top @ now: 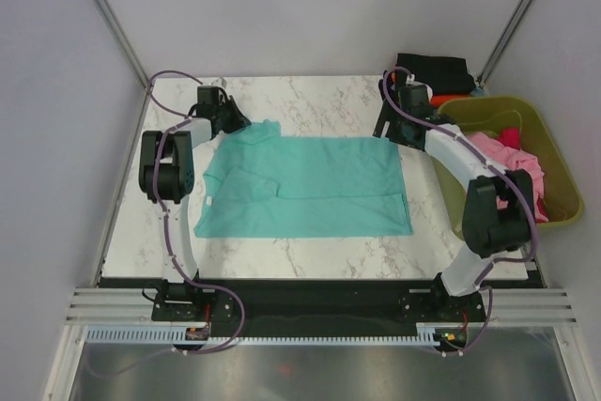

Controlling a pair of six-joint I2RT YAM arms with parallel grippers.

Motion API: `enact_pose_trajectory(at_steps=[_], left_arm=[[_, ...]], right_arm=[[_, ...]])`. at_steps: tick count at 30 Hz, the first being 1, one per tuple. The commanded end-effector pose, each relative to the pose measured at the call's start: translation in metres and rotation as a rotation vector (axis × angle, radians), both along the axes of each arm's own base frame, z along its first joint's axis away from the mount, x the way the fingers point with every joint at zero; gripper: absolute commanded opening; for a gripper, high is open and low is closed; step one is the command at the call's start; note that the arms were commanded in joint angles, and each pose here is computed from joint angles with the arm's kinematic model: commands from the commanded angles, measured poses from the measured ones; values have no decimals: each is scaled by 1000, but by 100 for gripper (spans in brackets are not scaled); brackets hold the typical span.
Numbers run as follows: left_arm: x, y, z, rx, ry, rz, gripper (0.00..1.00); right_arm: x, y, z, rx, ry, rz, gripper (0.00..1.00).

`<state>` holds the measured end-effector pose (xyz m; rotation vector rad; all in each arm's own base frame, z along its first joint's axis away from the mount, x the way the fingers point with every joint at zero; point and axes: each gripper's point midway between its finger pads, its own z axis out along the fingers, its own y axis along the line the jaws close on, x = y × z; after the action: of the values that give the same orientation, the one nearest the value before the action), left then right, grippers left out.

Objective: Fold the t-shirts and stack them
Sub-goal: Fold the tshirt

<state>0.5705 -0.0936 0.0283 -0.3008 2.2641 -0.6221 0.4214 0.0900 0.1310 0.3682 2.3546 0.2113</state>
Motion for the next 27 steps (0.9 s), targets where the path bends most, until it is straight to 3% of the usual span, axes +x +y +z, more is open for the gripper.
enact_pose_trajectory(at_steps=[1, 6, 11, 20, 27], left_arm=[[14, 2, 37, 29, -139, 9, 2], [12, 7, 41, 25, -172, 34, 2], [10, 8, 45, 28, -193, 42, 2], [11, 9, 45, 30, -196, 48, 2], [11, 9, 44, 30, -197, 48, 2]], right_arm=[[43, -14, -18, -113, -3, -56, 88], [75, -13, -50, -149, 39, -75, 77], [82, -22, -79, -199, 72, -101, 69], [85, -40, -86, -224, 64, -151, 66], [97, -32, -99, -154, 41, -103, 63]])
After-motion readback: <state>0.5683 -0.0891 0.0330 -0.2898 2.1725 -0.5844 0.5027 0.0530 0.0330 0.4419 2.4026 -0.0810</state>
